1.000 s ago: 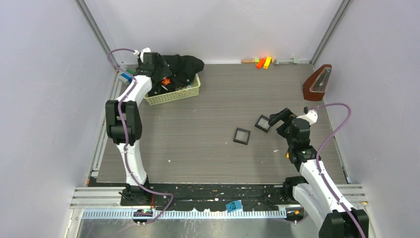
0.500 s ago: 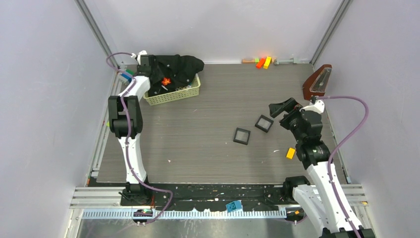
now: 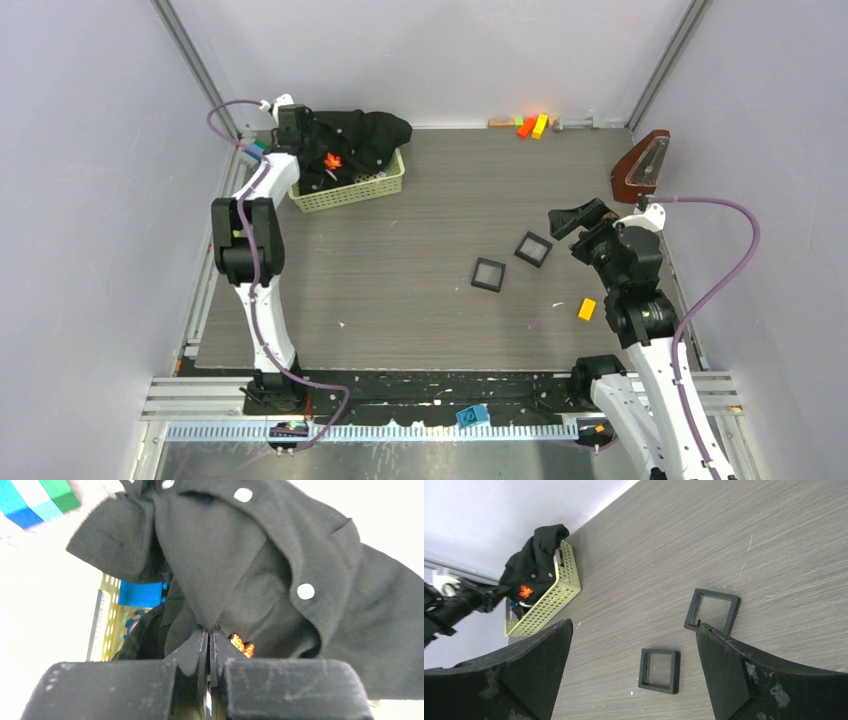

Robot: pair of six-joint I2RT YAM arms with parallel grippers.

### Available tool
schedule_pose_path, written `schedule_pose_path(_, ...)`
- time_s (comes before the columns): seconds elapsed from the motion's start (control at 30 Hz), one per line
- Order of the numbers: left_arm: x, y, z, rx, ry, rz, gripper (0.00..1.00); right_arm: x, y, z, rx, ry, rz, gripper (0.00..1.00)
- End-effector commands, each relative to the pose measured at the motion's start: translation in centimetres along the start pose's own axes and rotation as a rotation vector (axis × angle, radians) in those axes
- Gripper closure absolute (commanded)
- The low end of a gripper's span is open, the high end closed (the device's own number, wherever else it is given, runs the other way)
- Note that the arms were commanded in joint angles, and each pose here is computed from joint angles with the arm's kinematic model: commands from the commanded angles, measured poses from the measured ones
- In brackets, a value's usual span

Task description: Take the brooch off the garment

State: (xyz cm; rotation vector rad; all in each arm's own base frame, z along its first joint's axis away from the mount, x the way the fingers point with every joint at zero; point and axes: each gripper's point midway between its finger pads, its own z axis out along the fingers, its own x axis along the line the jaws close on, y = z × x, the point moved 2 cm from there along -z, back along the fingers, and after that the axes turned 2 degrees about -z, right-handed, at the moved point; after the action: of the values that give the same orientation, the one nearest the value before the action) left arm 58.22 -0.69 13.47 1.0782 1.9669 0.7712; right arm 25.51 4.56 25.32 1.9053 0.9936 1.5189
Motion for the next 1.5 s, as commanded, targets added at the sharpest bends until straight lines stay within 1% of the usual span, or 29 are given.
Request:
schedule_pose_path(0.0, -4.3, 7.8, -6.4, -0.184, -0.153, -0.013, 1.00, 0.4, 0.8, 0.0, -0.008, 0.000, -0.010, 0.00)
schedule_pose_path(0.2, -7.6, 10.7, -12.0, -0.252, -0.269, -0.008, 1.00, 0.3, 0.0, 0.0, 0.032, -0.002, -0.007, 0.00)
schedule_pose_path(0.4, -10.4, 14.3, -19.2, -0.341, -0.393, -0.011, 1.00, 0.2, -0.2, -0.5, 0.047, -0.009, -0.018, 0.00)
schedule_pose_path(0.57, -12.5, 16.8, -26.1, -0.414, -0.491, 0.003, 1.00, 0.8, -0.6, -1.0, 0.079, 0.025, -0.017, 0.00)
schedule_pose_path(0.67, -13.8, 18.0, -31.0, -0.459, -0.571, 0.007, 1.00, 1.0, -0.9, -1.1, 0.102, 0.039, -0.016, 0.00)
schedule_pose_path(0.73, -14.9, 18.3, -34.4, -0.483, -0.625, 0.012, 1.00, 1.3, -1.1, -1.2, 0.117, 0.052, -0.014, 0.00)
schedule_pose_path(0.8, -16.8, 18.0, -38.5, -0.514, -0.701, 0.049, 1.00, 1.5, -1.4, -1.4, 0.138, 0.063, -0.010, 0.00)
schedule_pose_path(0.87, -18.1, 17.8, -41.5, -0.537, -0.749, 0.084, 1.00, 1.7, -1.6, -1.4, 0.158, 0.077, -0.006, 0.00)
schedule_pose_path(0.93, -19.1, 17.8, -43.9, -0.537, -0.801, 0.088, 1.00, 2.0, -1.9, -1.6, 0.180, 0.096, -0.008, 0.00)
schedule_pose_path(1.1, -21.1, 17.4, -48.3, -0.489, -0.934, 0.076, 1.00, 2.6, -2.3, -2.0, 0.215, 0.131, -0.013, 0.00)
schedule_pose_path(1.2, -21.4, 17.3, -49.1, -0.475, -0.960, 0.057, 1.00, 3.2, -2.4, -2.1, 0.236, 0.162, -0.012, 0.00)
schedule_pose_path(1.27, -21.2, 17.1, -47.8, -0.458, -0.914, 0.064, 1.00, 3.6, -2.6, -2.0, 0.257, 0.183, -0.007, 0.00)
schedule_pose_path(1.3, -21.0, 16.5, -46.6, -0.426, -0.880, 0.074, 1.00, 3.7, -2.8, -1.8, 0.274, 0.186, -0.003, 0.00)
schedule_pose_path(1.37, -19.3, 15.5, -43.0, -0.364, -0.763, 0.070, 1.00, 4.4, -3.3, -1.6, 0.314, 0.228, 0.004, 0.00)
schedule_pose_path(1.47, -15.6, 13.4, -37.8, -0.288, -0.620, 0.020, 1.00, 5.4, -4.7, -1.1, 0.400, 0.310, 0.032, 0.00)
